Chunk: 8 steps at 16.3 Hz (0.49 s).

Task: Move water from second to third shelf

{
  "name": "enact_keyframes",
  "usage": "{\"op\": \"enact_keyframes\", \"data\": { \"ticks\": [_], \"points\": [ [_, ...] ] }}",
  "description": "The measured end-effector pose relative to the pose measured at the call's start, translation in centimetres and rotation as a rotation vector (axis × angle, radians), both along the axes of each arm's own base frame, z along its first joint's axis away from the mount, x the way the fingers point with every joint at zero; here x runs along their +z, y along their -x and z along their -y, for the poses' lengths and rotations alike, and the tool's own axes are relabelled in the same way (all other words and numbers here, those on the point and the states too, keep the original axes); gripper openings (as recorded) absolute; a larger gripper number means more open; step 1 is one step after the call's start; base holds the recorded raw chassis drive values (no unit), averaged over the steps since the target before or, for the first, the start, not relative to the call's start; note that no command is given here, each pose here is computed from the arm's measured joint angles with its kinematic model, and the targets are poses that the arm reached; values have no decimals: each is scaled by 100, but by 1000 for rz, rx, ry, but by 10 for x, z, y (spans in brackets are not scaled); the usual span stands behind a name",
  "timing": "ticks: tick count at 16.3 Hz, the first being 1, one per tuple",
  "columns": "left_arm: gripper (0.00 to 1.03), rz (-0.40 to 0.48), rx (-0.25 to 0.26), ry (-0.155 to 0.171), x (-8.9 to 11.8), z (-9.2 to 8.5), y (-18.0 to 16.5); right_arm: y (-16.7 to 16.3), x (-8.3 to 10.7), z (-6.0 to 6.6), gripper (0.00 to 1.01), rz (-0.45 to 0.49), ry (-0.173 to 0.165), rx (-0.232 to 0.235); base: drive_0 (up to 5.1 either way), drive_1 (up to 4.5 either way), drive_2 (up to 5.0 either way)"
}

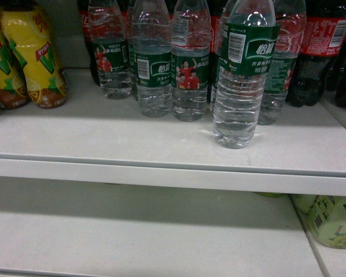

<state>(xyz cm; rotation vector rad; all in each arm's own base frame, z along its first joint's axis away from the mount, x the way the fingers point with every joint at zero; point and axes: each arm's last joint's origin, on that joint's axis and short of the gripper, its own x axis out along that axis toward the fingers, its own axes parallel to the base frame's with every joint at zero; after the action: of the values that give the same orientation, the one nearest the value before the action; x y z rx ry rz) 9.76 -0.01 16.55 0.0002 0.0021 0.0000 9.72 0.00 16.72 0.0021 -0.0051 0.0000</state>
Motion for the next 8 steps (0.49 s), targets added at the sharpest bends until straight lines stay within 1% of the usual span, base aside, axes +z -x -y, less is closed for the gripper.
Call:
{"op": "enact_keyframes", "data": {
  "ticks": [8],
  "points": [
    [98,0,0,0,0,0,0,0,0,0,98,0,0,0,0,0,0]
  ]
}}
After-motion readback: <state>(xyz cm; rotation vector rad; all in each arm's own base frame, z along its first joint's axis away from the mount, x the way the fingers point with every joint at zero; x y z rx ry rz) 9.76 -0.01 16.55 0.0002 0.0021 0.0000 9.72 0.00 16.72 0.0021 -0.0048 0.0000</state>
